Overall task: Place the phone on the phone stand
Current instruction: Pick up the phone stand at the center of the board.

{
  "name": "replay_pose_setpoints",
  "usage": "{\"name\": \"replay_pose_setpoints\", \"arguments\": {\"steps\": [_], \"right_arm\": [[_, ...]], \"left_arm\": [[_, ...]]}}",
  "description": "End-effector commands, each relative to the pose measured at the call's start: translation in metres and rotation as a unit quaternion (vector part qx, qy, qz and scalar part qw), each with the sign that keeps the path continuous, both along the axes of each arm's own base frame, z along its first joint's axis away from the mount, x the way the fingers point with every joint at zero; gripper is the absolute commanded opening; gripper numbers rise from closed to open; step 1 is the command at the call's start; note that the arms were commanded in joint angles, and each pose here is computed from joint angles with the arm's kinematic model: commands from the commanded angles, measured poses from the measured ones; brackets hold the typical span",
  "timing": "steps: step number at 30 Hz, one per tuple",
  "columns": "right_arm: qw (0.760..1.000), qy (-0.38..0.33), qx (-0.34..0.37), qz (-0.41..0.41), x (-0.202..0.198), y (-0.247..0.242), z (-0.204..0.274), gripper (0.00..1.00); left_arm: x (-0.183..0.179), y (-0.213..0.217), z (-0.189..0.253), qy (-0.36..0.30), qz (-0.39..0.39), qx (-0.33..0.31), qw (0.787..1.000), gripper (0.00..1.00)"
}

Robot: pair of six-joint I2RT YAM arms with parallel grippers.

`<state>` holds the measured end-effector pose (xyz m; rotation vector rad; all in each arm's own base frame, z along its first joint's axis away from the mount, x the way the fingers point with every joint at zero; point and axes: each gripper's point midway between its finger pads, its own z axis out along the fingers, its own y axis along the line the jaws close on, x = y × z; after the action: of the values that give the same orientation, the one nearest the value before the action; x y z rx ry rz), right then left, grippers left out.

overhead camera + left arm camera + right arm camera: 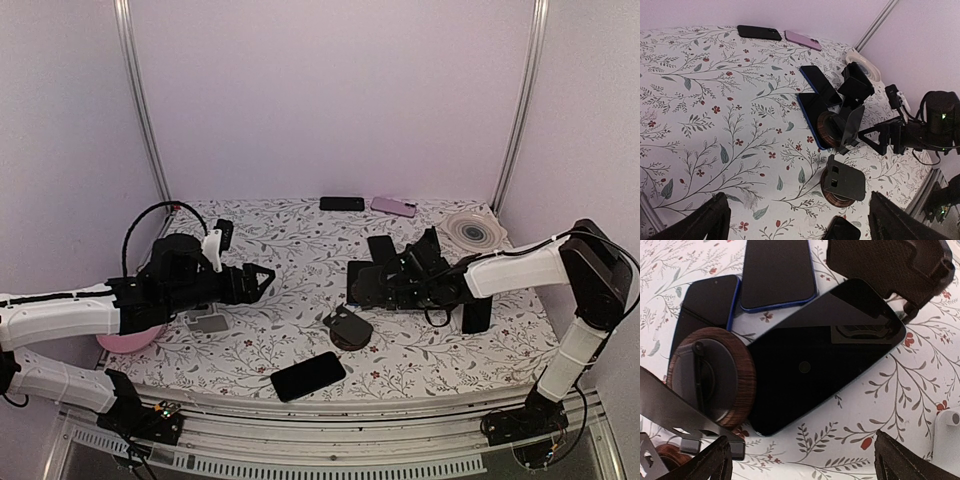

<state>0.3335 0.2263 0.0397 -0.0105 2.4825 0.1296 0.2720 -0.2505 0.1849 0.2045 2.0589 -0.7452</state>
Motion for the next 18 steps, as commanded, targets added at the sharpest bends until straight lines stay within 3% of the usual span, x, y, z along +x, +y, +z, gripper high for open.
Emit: {"name": "replay_pose_setpoints", "arguments": {"steps": [1,8,18], "right_arm": [[0.999,-0.015,0.017,0.027,0.011,0.02,0.021,0.99],[0.999,-0.036,0.029,0.012,0.042,0.009,0.045,0.99],[0.996,-0.078,-0.014,-0.033,0.084,-0.029,0.085,0.99]], "left_arm": [[-0.003,-0.004,0.004,-0.004,-0.009,0.003,1.0,0.97],[-0.005,0.0,0.004,-0.005,-0.005,0.008,1.0,0.97],[-0.005,0.003,0.002,-0.003,-0.001,0.01,1.0,0.97]]}}
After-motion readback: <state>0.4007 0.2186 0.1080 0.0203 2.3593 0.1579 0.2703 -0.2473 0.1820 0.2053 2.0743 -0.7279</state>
